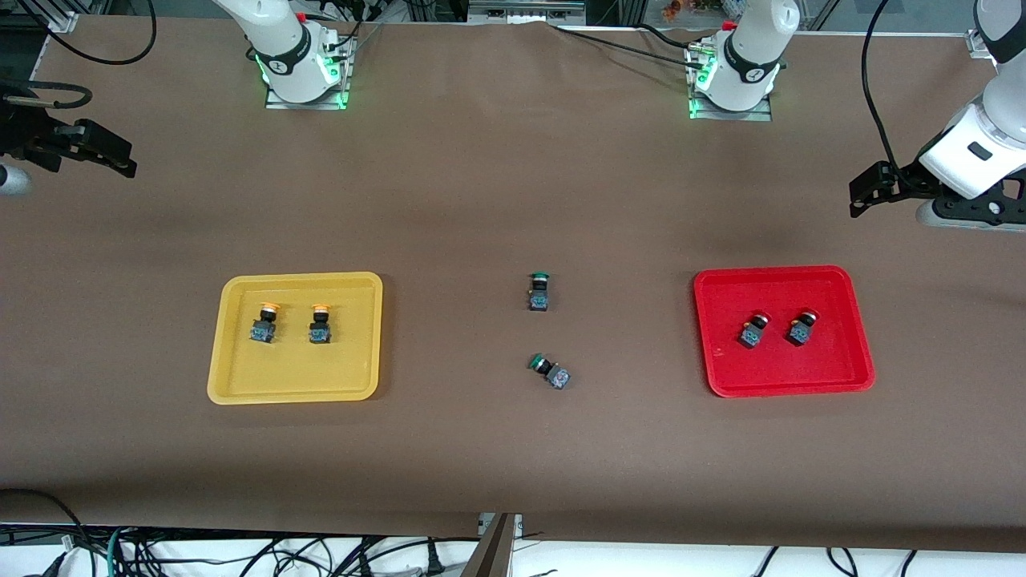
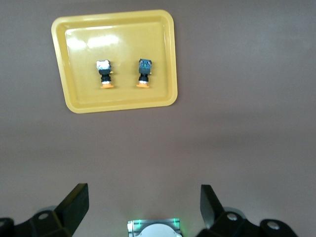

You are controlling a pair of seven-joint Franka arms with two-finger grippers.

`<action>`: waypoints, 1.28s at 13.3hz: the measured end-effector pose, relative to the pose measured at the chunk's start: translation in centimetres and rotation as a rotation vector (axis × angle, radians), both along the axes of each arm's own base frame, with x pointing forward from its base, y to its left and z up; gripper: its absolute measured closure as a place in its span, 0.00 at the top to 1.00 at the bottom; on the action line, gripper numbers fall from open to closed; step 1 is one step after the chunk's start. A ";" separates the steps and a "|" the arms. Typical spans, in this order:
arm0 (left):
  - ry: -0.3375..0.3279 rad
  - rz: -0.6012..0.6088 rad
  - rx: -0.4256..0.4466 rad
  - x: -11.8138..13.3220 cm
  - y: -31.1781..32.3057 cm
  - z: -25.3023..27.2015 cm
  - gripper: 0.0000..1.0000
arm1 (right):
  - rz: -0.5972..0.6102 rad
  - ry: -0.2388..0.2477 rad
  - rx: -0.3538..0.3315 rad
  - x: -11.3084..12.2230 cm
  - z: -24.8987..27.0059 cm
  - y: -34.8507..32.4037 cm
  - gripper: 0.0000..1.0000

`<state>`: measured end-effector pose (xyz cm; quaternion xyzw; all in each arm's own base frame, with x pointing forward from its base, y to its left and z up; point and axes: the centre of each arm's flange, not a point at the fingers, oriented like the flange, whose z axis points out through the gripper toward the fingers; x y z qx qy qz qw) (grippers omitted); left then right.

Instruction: Place red and yellow buttons in trays

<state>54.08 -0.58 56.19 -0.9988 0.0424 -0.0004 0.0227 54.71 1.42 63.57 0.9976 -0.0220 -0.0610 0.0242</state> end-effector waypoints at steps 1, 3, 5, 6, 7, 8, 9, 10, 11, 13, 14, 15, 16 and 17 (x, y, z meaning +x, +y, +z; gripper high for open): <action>-0.001 -0.001 0.000 0.0 -0.1 0.1 1.00 | 0.001 0.017 0.000 0.0 -0.3 0.0 1.00; -0.002 -0.011 0.002 0.1 -0.6 0.1 1.00 | 0.001 0.029 0.000 0.1 -0.7 0.0 1.00; 0.005 -0.031 0.008 0.0 -1.8 0.4 1.00 | 0.002 0.033 0.000 0.2 -0.9 0.0 1.00; 0.008 -0.035 0.010 0.0 -2.1 0.4 1.00 | 0.001 0.033 0.000 0.2 -1.0 0.0 1.00; 0.008 -0.036 0.012 0.0 -2.2 0.5 1.00 | 0.001 0.033 0.000 0.2 -1.0 0.0 1.00; 0.009 -0.035 0.013 0.0 -2.2 0.4 1.00 | 0.000 0.033 0.000 0.2 -1.0 -0.1 1.00; 0.010 -0.035 0.014 0.1 -2.2 0.4 1.00 | -0.001 0.033 0.000 0.2 -1.0 -0.2 1.00; 0.010 -0.035 0.015 0.2 -2.2 0.4 1.00 | -0.002 0.033 0.000 0.2 -1.0 -0.2 1.00; 0.010 -0.035 0.015 0.3 -2.2 0.4 1.00 | -0.003 0.033 0.000 0.2 -0.9 -0.3 1.00; 0.012 -0.035 0.015 0.4 -2.2 0.4 1.00 | -0.005 0.033 0.001 0.2 -0.9 -0.4 1.00; 0.017 -0.034 0.015 0.4 -2.2 0.4 1.00 | -0.005 0.033 0.005 0.2 -0.9 -0.3 1.00; 0.020 -0.034 0.015 0.4 -2.2 0.4 1.00 | -0.005 0.033 0.010 0.2 -0.9 -0.3 1.00; 0.020 -0.033 0.015 0.5 -2.2 0.4 1.00 | -0.005 0.033 0.012 0.2 -0.9 -0.3 1.00; 0.021 -0.032 0.015 0.5 -2.1 0.4 1.00 | -0.005 0.032 0.012 0.2 -0.9 -0.3 1.00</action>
